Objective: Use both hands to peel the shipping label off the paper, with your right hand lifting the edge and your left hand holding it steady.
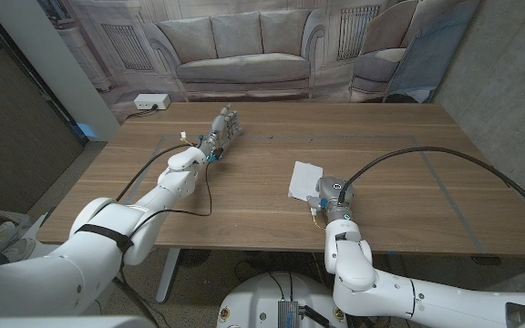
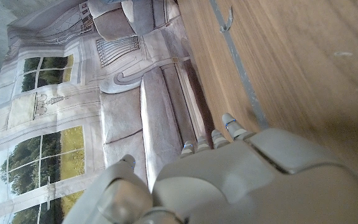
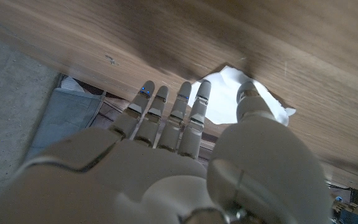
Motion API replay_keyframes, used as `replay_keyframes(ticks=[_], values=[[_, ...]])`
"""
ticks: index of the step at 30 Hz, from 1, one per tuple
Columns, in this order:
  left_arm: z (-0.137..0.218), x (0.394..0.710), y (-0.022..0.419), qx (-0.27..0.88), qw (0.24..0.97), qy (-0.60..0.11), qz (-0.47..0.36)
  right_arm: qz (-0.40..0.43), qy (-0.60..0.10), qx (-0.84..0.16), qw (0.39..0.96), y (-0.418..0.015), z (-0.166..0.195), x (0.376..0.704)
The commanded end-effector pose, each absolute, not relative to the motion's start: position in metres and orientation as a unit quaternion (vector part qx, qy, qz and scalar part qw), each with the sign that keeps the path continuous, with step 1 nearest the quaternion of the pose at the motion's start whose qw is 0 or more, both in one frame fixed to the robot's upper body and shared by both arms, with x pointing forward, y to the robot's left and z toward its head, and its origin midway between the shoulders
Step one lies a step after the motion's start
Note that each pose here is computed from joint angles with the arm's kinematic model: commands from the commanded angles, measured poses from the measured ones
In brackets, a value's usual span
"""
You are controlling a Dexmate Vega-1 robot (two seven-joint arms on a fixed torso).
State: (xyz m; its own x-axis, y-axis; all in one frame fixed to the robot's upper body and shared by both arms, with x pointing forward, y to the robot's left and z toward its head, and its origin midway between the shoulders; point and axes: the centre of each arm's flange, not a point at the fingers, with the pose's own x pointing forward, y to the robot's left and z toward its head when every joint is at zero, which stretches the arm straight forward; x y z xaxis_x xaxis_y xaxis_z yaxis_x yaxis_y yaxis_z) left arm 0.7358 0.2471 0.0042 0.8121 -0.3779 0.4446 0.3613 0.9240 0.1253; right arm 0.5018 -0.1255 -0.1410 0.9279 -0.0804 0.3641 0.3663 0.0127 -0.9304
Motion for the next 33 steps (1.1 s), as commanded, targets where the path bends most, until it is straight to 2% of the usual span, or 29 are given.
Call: replay_keyframes(ticks=[1, 23, 33], values=[[0.004, 0.738, 0.249, 0.014, 0.952, -0.235, -0.194, -0.165, -0.095, -0.696, 0.693, -0.126, -0.141, 0.506], [0.002, 0.736, 0.246, 0.014, 0.952, -0.236, -0.193, -0.188, -0.123, -0.697, 0.681, -0.129, -0.142, 0.506], [0.000, 0.736, 0.242, 0.015, 0.951, -0.233, -0.201, -0.267, -0.190, -0.694, 0.641, -0.126, -0.142, 0.495]])
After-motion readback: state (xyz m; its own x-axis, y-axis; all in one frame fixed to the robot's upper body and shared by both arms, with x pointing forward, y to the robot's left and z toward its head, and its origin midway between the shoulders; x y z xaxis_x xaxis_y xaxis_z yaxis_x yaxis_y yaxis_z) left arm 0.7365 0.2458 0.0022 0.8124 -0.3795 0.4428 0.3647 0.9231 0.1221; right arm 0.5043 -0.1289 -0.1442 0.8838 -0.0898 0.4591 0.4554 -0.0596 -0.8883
